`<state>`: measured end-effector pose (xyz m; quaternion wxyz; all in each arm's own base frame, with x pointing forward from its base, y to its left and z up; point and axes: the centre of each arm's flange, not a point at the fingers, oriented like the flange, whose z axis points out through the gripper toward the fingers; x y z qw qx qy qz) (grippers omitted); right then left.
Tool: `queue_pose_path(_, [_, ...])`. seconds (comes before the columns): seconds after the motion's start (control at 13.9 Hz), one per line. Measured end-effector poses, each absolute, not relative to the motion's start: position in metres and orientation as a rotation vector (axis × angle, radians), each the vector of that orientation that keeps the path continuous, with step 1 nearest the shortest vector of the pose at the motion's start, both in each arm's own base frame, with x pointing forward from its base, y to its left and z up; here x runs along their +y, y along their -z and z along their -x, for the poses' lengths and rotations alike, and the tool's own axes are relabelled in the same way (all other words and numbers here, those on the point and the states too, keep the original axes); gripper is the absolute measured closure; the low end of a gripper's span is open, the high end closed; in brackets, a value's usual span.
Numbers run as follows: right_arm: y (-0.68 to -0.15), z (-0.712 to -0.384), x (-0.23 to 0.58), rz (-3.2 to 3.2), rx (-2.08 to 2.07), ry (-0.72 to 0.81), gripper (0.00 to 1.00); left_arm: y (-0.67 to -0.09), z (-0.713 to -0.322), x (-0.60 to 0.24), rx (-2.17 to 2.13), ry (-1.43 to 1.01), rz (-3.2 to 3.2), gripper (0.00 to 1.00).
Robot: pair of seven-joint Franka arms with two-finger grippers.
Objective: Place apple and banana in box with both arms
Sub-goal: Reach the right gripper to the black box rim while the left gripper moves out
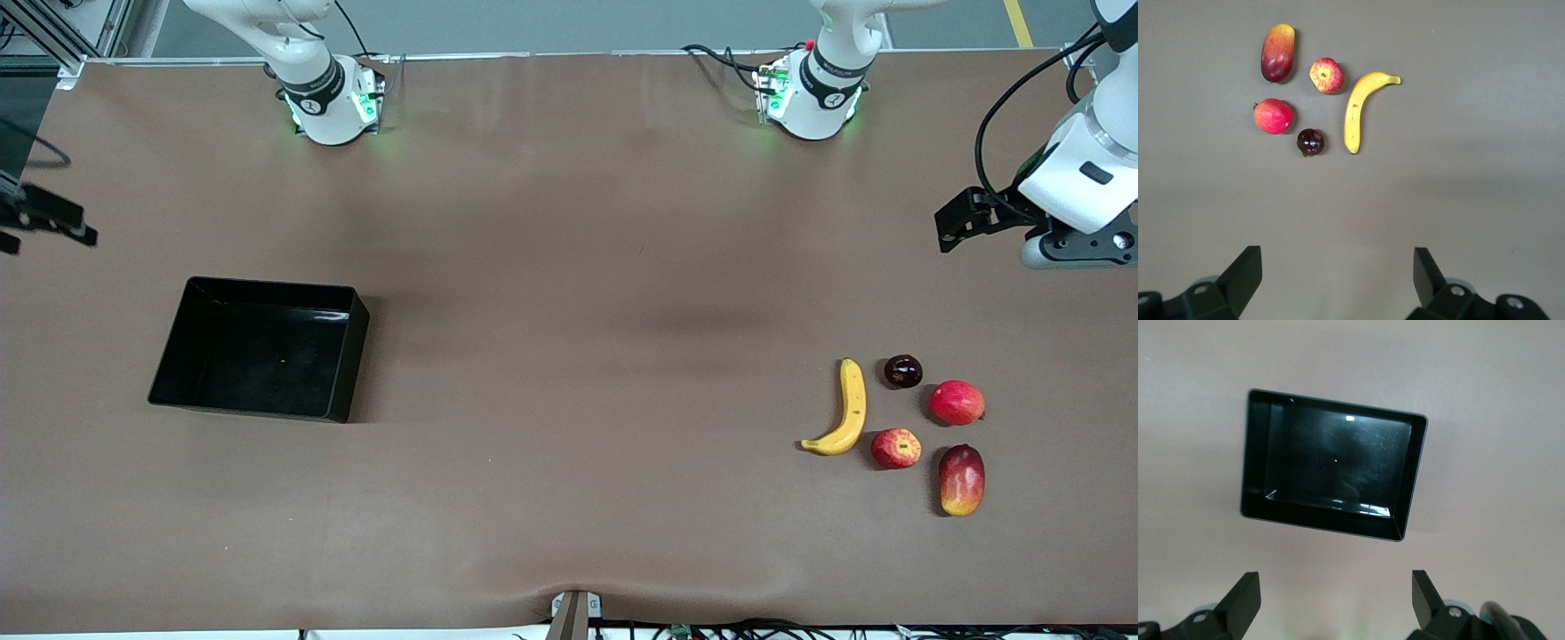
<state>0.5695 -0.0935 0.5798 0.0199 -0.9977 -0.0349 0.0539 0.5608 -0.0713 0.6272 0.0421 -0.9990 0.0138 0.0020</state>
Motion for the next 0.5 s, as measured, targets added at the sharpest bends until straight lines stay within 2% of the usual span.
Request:
queue_pose_path(0.22, [-0.536, -0.593, -0.124, 3.103, -0.040, -0.188, 0.00, -0.626, -0.560, -0.072, 0.045, -0.014, 3.056, 0.00])
queue_pose_path(0.5, [-0.528, -0.593, -0.156, 3.107, 0.037, -0.166, 0.00, -0.610, -0.564, -0.075, 0.055, -0.066, 3.054, 0.00])
